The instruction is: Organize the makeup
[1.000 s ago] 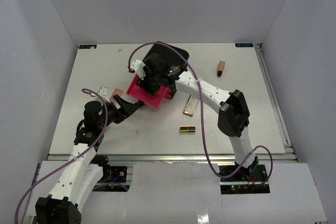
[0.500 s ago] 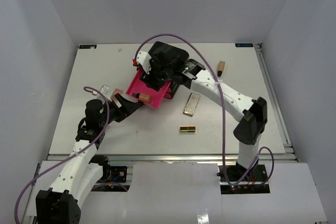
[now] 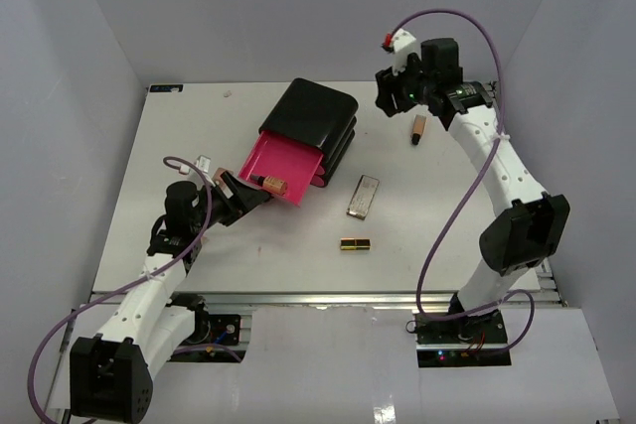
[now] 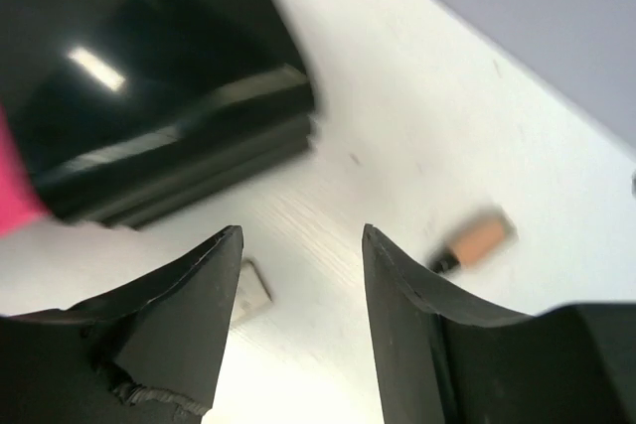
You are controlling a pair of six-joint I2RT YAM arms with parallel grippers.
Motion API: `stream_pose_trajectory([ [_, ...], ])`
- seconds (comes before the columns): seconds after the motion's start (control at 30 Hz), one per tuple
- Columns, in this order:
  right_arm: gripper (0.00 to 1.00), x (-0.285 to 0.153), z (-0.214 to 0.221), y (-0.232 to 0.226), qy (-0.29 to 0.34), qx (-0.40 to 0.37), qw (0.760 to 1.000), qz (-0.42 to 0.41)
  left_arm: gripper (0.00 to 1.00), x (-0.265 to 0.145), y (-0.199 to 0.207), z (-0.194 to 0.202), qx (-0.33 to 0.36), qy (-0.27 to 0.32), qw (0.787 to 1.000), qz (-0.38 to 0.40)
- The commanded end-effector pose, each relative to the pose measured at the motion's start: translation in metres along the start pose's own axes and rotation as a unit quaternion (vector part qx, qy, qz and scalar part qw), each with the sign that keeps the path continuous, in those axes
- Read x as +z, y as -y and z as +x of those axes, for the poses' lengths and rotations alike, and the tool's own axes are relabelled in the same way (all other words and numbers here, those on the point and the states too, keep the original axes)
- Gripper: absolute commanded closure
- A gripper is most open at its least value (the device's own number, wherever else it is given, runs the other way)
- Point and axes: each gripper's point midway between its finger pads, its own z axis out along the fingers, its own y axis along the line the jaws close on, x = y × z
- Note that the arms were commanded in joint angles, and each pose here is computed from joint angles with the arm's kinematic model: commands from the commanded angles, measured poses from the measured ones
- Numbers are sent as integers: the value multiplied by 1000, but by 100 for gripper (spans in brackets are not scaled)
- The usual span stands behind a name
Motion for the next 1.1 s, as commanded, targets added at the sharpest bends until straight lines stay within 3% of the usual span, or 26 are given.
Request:
stream_pose_trajectory([
  [0.0, 37, 37, 81, 58, -86, 144, 983, 71, 13, -5, 27, -16, 29, 22, 998, 44],
  [0.17, 28, 62, 126, 123, -128, 226, 945, 199, 13, -10, 31, -17, 39, 32, 997, 51],
  [0.33, 22, 78, 156, 156, -159, 231, 920, 276, 12, -13, 33, -18, 42, 39, 997, 54],
  [0.67, 22, 103, 194, 175, -180, 261, 903, 291, 12, -13, 32, -17, 43, 37, 997, 54],
  [1.07, 30, 125, 211, 187, -182, 280, 900, 281, 12, -11, 29, -17, 41, 36, 997, 49],
])
